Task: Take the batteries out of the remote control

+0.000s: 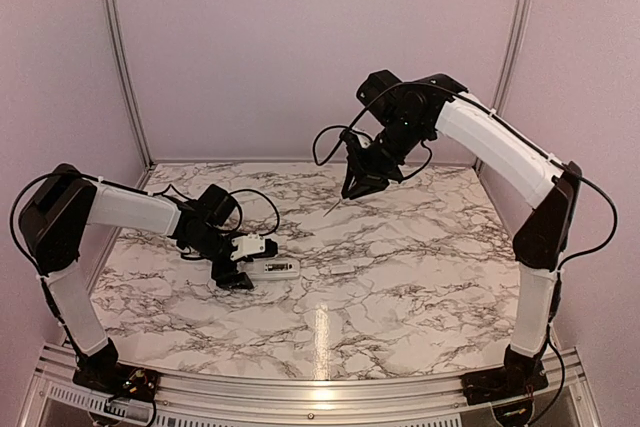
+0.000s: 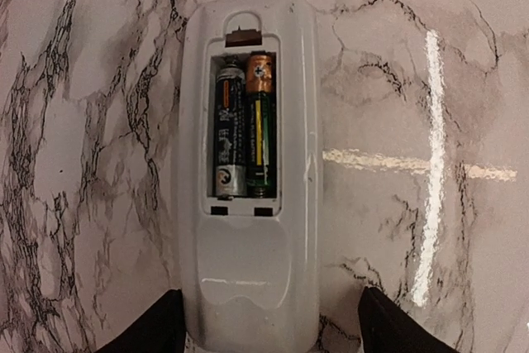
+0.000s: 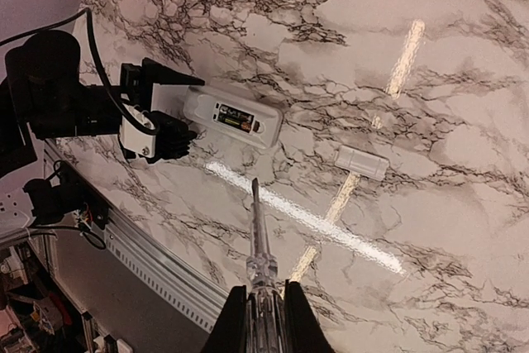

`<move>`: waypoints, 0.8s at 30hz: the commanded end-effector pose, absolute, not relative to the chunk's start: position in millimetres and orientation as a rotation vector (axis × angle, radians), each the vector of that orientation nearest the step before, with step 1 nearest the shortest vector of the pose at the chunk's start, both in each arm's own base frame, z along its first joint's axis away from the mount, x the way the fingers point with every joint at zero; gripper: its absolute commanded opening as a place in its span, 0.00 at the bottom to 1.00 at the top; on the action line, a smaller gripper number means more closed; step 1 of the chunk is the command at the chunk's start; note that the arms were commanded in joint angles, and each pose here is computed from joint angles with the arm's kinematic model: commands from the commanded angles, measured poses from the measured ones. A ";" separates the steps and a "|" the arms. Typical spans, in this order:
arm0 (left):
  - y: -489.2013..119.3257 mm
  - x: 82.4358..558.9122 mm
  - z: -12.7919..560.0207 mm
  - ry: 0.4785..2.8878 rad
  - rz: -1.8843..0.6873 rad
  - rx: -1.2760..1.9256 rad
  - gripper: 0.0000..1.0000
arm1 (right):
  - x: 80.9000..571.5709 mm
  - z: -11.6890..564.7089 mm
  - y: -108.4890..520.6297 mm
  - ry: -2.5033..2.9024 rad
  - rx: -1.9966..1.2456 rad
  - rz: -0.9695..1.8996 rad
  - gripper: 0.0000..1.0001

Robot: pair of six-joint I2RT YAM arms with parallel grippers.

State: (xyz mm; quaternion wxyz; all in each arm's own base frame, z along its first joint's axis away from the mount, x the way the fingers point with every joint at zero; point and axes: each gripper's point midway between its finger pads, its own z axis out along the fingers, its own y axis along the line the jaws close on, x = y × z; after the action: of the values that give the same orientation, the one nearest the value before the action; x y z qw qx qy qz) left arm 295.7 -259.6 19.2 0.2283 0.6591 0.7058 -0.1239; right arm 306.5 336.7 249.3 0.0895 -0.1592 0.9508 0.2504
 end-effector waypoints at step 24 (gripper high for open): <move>-281.8 306.5 76.3 1.868 -0.291 1.683 0.35 | 290.0 250.5 344.7 2.793 -0.537 0.800 0.00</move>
State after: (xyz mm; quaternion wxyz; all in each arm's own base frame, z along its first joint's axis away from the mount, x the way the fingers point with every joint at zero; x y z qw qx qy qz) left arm 301.8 -268.2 46.7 0.2598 0.6443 0.7091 -0.1203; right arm 297.4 333.1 234.4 0.0741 -0.1646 0.9528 0.2441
